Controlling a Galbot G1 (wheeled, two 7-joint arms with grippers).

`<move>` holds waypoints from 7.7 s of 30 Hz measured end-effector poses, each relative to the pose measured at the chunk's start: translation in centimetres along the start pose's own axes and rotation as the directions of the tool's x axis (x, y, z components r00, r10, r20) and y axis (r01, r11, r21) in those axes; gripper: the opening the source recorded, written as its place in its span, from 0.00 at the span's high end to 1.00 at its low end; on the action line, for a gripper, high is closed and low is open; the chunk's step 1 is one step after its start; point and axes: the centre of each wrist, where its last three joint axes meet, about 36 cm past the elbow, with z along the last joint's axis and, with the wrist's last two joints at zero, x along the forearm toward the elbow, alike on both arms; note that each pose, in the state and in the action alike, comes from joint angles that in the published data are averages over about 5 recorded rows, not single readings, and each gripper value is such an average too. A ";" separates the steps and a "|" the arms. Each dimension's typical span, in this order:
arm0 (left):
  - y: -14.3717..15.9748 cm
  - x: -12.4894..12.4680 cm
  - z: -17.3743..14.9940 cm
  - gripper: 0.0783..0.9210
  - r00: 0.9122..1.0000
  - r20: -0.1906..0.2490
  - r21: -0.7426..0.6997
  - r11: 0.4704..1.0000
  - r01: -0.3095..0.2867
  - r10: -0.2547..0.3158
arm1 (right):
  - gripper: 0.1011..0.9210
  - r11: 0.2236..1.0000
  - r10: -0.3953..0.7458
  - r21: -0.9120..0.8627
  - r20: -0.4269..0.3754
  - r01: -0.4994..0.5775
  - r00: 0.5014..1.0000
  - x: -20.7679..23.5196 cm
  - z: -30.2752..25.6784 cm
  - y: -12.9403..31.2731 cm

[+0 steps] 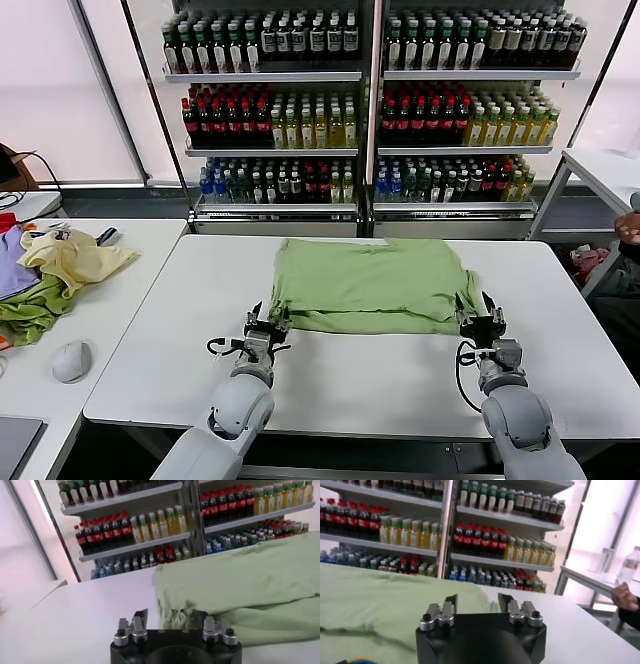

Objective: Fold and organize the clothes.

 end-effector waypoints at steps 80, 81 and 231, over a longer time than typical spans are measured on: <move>5.5 16.2 1.2 0.48 0.999 -0.013 0.121 0.992 -0.038 0.040 | 0.33 0.997 -0.079 0.019 0.003 0.079 0.997 11.4 -3.8 0.5; 5.6 15.8 1.1 0.43 0.999 -0.007 0.124 0.992 -0.036 0.038 | 0.28 0.997 -0.077 0.016 0.006 0.077 0.997 10.6 -4.0 0.5; 0.7 8.2 4.4 0.36 0.994 -0.076 0.138 0.986 0.094 -0.084 | 0.12 0.984 -0.153 -0.107 -0.096 0.143 0.983 10.2 -2.4 2.1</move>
